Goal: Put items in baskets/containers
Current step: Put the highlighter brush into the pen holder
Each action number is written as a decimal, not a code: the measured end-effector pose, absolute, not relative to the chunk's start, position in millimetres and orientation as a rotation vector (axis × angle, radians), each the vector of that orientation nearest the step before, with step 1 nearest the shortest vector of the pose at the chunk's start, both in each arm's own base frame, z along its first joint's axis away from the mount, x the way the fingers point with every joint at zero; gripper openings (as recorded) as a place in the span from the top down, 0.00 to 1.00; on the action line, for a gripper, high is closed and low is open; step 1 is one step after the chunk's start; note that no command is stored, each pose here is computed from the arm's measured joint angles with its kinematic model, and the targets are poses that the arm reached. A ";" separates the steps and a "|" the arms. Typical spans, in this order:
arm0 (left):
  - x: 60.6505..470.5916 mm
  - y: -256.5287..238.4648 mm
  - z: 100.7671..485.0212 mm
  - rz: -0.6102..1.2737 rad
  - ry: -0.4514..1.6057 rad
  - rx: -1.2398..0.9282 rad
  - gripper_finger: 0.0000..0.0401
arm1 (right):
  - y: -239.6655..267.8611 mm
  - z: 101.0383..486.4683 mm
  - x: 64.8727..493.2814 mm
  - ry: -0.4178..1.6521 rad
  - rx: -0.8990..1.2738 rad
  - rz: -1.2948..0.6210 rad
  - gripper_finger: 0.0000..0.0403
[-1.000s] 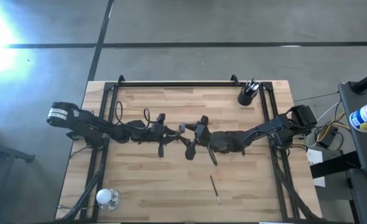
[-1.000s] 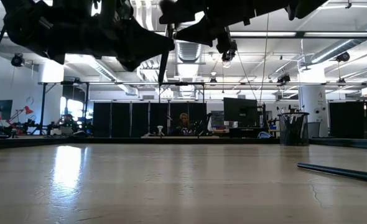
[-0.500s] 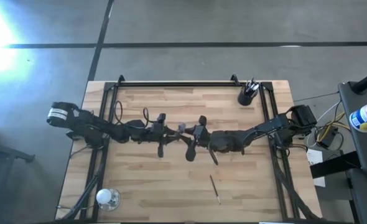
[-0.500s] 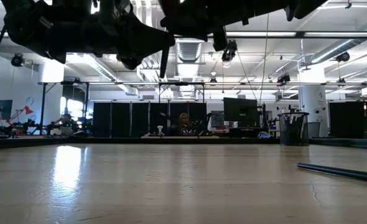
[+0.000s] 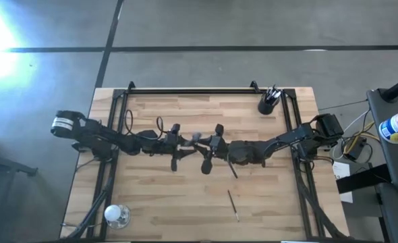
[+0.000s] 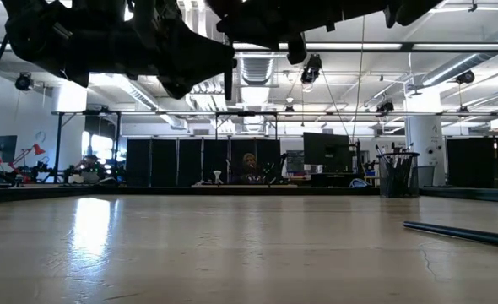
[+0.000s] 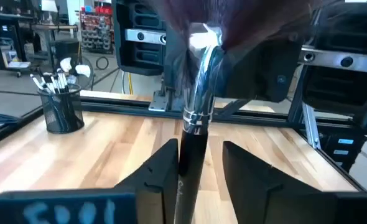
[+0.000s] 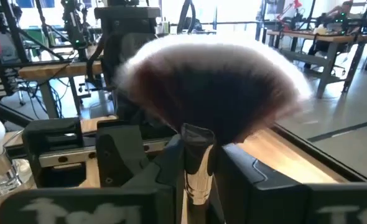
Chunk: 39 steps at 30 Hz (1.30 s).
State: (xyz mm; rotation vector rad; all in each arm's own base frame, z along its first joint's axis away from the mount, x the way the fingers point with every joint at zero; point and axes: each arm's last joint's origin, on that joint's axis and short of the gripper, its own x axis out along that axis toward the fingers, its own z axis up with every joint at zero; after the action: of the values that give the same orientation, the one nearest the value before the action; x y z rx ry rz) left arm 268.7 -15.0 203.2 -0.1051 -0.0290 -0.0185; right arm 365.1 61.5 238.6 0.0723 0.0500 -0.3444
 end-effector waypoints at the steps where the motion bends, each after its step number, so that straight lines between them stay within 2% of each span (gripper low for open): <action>1: 268.7 -15.0 203.2 -0.018 -0.029 -0.105 0.71 | 61.5 238.8 365.1 0.049 0.070 -0.344 0.85; 3: 268.7 -15.0 202.7 -0.018 -0.024 -0.104 0.75 | 61.5 238.8 365.1 0.048 0.075 -0.345 0.84; 7: 268.7 -14.8 202.9 -0.016 -0.026 -0.092 0.92 | 61.4 238.8 365.0 0.047 0.077 -0.348 0.78; 15: 269.1 -14.7 204.4 -0.014 -0.037 -0.085 0.92 | 61.4 238.8 365.0 0.049 0.070 -0.348 0.69; 22: 269.6 -15.0 203.9 -0.022 -0.025 -0.077 0.92 | 55.8 238.7 366.2 0.048 0.082 -0.348 0.58; 25: 270.2 -15.2 204.9 -0.029 -0.028 -0.077 0.92 | 52.7 239.1 367.5 0.047 0.086 -0.298 0.56; 29: 270.2 -15.2 204.8 -0.033 -0.026 -0.077 0.92 | 53.4 242.4 368.1 0.027 0.084 -0.284 0.64; 33: 270.3 -15.0 203.9 -0.029 -0.017 -0.080 0.91 | 53.2 242.5 368.1 0.028 0.072 -0.283 0.83; 35: 270.5 -14.7 203.6 -0.020 -0.012 -0.090 0.86 | 53.4 242.4 368.1 0.030 0.063 -0.283 0.91; 39: 268.8 -12.4 200.8 0.039 0.021 -0.105 0.72 | 51.4 248.3 362.4 0.028 0.045 -0.317 0.92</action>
State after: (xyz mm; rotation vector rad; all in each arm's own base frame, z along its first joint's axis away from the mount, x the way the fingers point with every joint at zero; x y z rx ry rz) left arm 268.8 -12.4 200.8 -0.1050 0.0211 0.0392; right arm 362.4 51.4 248.3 0.0455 0.0284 -0.3168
